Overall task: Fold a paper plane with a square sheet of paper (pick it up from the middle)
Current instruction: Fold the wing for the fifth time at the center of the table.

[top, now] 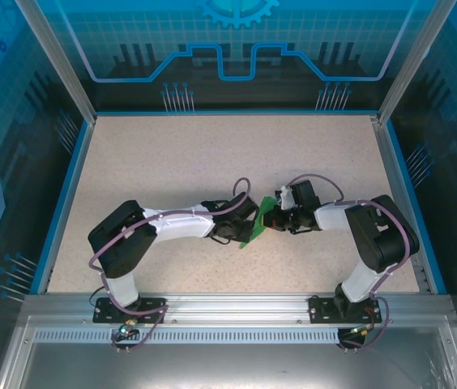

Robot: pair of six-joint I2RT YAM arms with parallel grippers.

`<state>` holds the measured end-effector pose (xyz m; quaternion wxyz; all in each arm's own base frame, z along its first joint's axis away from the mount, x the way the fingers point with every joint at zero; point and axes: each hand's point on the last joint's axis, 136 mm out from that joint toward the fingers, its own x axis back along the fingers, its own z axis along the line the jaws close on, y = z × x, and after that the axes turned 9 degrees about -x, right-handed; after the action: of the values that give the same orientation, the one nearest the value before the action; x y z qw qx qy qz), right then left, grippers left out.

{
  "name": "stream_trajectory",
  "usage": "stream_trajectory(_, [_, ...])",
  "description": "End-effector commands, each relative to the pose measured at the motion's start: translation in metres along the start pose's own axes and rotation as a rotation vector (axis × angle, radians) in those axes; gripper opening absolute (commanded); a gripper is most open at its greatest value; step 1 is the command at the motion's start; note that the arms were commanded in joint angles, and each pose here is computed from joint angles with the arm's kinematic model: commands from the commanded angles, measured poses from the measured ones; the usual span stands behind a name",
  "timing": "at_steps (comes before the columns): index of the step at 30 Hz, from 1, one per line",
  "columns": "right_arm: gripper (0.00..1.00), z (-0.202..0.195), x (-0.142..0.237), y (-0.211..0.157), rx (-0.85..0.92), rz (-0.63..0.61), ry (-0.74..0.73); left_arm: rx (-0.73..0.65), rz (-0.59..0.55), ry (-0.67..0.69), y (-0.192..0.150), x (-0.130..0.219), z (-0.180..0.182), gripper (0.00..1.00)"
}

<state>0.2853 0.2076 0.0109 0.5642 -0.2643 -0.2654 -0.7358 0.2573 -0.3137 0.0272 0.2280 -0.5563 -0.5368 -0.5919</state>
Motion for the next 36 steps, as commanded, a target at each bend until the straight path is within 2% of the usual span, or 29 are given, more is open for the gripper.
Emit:
stream_trajectory(1, [0.0, -0.035, -0.003, -0.007, -0.077, 0.008, -0.092, 0.021, 0.029, -0.042, -0.009, -0.007, -0.006, 0.0])
stream_trajectory(17, [0.0, -0.039, -0.006, -0.01, -0.11, 0.015, -0.085, 0.004, 0.056, -0.08, -0.019, -0.013, -0.016, 0.0])
stream_trajectory(26, [0.0, -0.032, -0.003, -0.008, -0.108, 0.006, -0.063, -0.038, 0.103, -0.01, -0.037, -0.027, -0.01, 0.0])
stream_trajectory(36, [0.15, -0.014, 0.013, -0.006, -0.083, -0.019, -0.04, -0.071, 0.151, 0.123, -0.056, -0.043, 0.011, 0.0])
